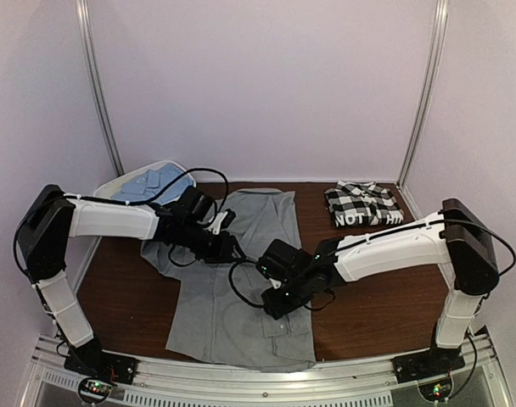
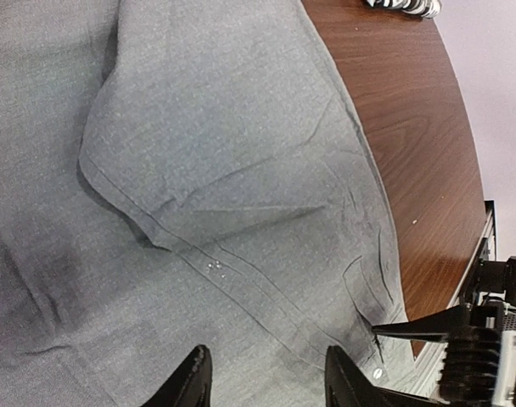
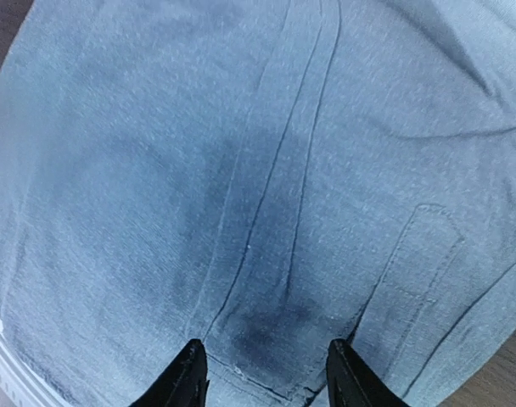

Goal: Fold and stack the long sleeve shirts
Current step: Move the right arm to the center of the board with the 1/3-folded shirt.

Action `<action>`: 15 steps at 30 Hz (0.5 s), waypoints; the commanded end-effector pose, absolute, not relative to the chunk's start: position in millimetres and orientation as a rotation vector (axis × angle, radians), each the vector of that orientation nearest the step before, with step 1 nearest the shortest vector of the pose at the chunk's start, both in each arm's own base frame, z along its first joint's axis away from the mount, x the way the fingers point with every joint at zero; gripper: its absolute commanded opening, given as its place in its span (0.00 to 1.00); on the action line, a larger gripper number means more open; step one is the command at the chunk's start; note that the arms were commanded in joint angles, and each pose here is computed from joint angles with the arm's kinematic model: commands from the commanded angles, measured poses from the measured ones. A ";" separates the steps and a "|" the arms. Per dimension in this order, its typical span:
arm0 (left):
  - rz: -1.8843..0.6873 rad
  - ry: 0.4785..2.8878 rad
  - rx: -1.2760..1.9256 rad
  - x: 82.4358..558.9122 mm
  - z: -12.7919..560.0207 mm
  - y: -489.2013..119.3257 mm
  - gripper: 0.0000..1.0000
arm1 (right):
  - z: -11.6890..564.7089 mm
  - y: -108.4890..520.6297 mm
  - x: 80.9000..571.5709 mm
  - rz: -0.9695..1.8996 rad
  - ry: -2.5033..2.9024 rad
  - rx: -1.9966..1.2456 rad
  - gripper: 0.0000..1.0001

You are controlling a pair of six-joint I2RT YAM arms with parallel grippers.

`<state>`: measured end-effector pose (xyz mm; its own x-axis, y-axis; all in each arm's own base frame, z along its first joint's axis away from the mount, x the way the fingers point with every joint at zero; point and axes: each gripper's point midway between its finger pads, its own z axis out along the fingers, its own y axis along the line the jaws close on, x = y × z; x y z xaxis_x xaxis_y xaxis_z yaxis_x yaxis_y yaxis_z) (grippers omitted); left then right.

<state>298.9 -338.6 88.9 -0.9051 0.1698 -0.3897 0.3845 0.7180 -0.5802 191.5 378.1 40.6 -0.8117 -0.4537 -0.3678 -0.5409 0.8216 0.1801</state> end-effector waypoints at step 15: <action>-0.912 2.513 0.368 393.1 84.3 -374.0 0.39 | 140.9 325.3 279.6 0.841 2.410 -0.170 0.50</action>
<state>360.9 -378.4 96.3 -0.8803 0.1343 -0.4550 0.4043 0.7141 -0.5715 276.6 317.8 127.4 -0.8318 0.0011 -0.5551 -0.2922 0.8494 0.4396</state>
